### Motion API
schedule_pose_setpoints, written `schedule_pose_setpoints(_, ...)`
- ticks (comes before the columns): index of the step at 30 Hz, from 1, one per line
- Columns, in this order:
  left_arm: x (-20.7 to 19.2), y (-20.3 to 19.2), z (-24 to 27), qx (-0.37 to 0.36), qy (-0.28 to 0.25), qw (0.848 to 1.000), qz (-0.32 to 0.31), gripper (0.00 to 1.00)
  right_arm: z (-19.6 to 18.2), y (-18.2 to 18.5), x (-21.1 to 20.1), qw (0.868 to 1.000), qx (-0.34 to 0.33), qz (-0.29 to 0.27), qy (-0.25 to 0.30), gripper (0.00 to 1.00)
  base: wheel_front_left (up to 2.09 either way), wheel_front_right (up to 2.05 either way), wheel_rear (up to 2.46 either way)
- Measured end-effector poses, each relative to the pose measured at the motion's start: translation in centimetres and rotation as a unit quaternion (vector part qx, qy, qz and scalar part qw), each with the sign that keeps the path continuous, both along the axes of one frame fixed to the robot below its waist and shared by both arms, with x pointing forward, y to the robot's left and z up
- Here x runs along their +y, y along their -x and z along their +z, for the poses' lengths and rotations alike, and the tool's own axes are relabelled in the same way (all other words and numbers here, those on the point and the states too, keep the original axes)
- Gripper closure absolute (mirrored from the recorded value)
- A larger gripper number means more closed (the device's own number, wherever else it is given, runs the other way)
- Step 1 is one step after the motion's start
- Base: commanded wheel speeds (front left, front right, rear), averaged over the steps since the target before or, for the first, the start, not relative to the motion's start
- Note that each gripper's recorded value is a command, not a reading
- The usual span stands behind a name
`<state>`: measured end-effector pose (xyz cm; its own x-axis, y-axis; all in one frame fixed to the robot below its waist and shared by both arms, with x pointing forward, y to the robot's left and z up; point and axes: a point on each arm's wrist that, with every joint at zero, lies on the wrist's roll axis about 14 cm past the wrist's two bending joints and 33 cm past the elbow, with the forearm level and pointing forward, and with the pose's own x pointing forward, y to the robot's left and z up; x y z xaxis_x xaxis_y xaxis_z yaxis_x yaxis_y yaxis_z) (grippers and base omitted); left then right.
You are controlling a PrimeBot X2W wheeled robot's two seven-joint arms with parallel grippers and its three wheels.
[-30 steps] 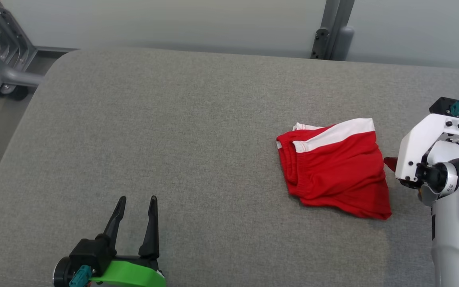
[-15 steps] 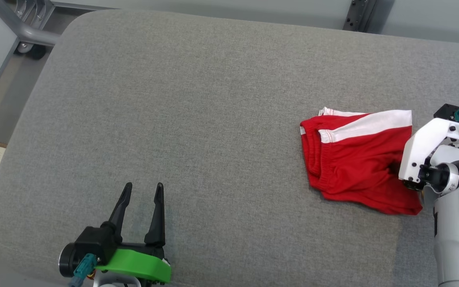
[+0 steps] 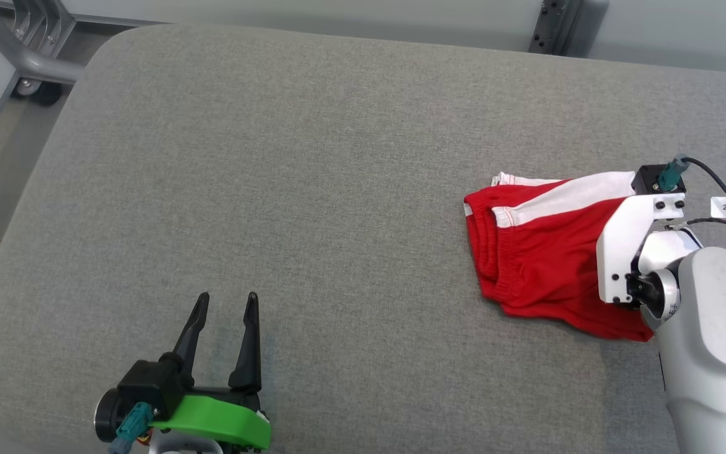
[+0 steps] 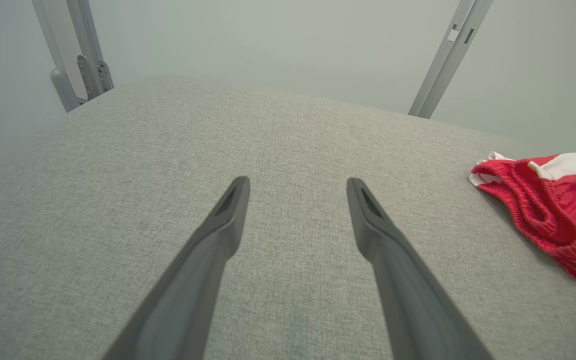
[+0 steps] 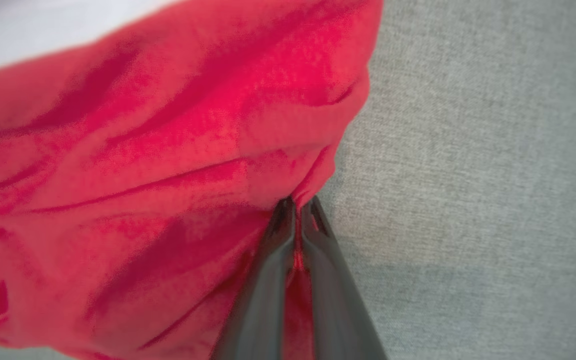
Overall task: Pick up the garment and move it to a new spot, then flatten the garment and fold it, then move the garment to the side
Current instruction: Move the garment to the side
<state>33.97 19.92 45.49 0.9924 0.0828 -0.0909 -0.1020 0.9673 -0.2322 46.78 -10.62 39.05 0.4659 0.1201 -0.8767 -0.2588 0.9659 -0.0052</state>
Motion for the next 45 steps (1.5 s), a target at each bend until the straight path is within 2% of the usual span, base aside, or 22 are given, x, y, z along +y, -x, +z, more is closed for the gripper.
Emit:
schedule_pose_setpoints(11,-1.6,-0.2,0.3,-0.009,0.014,1.000,-0.021,0.00,6.5,-0.6,-1.5,0.992,-0.078,0.083,0.062,1.00,0.00,0.00,0.00)
schedule_pose_setpoints(17,-3.6,-1.2,0.7,-0.018,0.024,0.998,-0.053,0.00,9.4,0.6,-3.7,0.986,-0.096,0.101,0.089,1.00,0.00,0.00,0.00)
schedule_pose_setpoints(22,-5.8,-2.3,1.0,-0.024,0.030,0.995,-0.087,0.00,12.1,1.2,-7.1,0.980,-0.119,0.095,0.130,1.00,0.00,0.00,0.00)
schedule_pose_setpoints(26,-7.2,-3.1,0.9,-0.023,0.032,0.993,-0.109,0.00,13.6,1.5,-10.8,0.975,-0.130,0.070,0.165,1.00,0.00,0.00,0.00)
schedule_pose_setpoints(30,-8.3,-4.0,0.7,-0.023,0.027,0.991,-0.129,0.00,14.0,1.9,-14.5,0.976,-0.126,0.029,0.177,1.00,0.00,0.00,0.00)
schedule_pose_setpoints(37,-9.5,-5.0,-0.3,-0.013,0.020,0.988,-0.153,0.00,13.6,2.3,-17.6,0.981,-0.128,-0.057,0.133,1.00,0.00,0.00,0.00)
schedule_pose_setpoints(45,-10.5,-5.9,-0.9,-0.009,0.006,0.984,-0.178,0.00,12.8,3.9,-23.5,0.969,-0.125,-0.154,0.146,1.00,0.00,0.00,0.00)
